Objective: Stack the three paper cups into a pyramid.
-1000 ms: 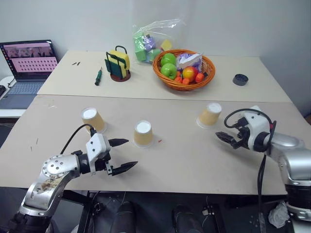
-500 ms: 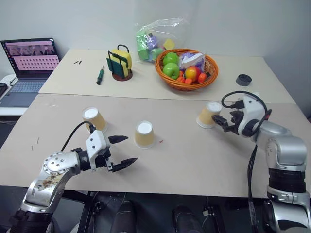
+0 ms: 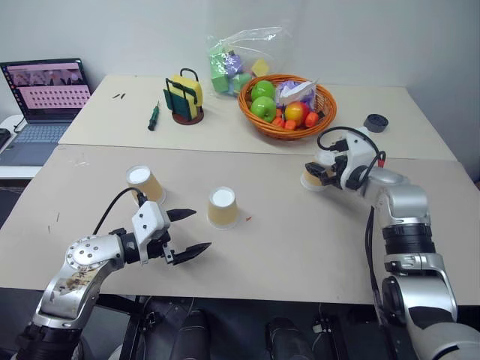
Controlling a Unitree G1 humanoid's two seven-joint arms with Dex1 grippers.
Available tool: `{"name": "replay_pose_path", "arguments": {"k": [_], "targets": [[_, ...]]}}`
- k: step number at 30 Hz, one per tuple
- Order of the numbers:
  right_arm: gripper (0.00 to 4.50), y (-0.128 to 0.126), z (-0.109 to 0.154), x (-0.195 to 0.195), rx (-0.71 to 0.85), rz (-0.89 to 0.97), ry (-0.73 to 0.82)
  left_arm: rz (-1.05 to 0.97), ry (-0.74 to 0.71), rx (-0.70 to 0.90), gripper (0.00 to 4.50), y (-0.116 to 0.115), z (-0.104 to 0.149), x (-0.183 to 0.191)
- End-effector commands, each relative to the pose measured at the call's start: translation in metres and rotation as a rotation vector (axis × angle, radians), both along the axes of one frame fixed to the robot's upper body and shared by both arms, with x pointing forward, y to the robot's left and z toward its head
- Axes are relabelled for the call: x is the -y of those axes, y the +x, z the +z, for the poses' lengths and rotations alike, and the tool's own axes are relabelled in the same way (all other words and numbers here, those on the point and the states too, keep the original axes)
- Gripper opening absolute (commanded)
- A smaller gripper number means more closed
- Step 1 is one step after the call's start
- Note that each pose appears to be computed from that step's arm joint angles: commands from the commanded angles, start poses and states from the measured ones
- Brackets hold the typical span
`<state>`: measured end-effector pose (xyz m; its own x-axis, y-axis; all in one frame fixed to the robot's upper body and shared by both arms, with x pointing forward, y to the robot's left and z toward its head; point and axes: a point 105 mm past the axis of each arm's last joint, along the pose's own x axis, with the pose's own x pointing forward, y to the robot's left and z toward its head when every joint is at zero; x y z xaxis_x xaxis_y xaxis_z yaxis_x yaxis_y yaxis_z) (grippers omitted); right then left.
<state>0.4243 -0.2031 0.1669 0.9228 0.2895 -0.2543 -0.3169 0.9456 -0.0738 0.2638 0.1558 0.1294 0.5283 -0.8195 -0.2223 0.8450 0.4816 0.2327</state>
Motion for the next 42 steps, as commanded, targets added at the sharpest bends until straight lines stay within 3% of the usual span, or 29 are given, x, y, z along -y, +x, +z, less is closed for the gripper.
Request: {"name": "replay_pose_path", "arguments": {"k": [1,4,6,7,13,17,19,22,24,31,42], "targets": [[4.39,0.005,0.016,-0.002,0.062,0.012,-0.018,-0.004,-0.001,0.055,4.50,-0.003,0.011,0.001],[3.64,0.005,0.016,-0.003,0.072,0.025,-0.036,-0.003,0.002,0.054,4.50,-0.004,0.011,0.000],[2.88,0.004,0.018,-0.004,0.079,0.033,-0.038,-0.001,0.002,0.054,4.50,-0.005,0.011,0.000],[2.77,0.003,0.020,-0.005,0.088,0.041,-0.038,0.000,0.002,0.054,4.50,-0.005,0.011,0.000],[2.76,-0.009,0.053,-0.023,0.205,0.171,-0.041,-0.003,0.002,0.047,4.50,-0.006,0.009,0.002],[2.76,-0.036,0.083,-0.056,0.280,0.435,-0.020,0.000,0.003,0.042,4.50,-0.004,0.008,0.002],[2.76,-0.053,0.087,-0.070,0.267,0.583,-0.039,0.002,0.006,0.042,4.50,-0.003,0.007,0.002],[2.76,-0.101,0.052,-0.091,0.149,0.972,-0.249,-0.002,0.006,0.041,4.50,-0.002,0.007,0.003],[2.76,-0.113,0.036,-0.094,0.091,1.084,-0.311,-0.004,0.006,0.042,4.50,-0.002,0.007,0.003],[2.76,-0.102,-0.009,-0.116,0.032,1.169,-0.451,0.000,0.002,0.047,4.50,-0.005,0.009,0.005],[2.76,-0.082,-0.009,-0.151,0.085,1.189,-0.439,0.020,-0.001,0.041,4.50,-0.008,0.008,0.004]]}}
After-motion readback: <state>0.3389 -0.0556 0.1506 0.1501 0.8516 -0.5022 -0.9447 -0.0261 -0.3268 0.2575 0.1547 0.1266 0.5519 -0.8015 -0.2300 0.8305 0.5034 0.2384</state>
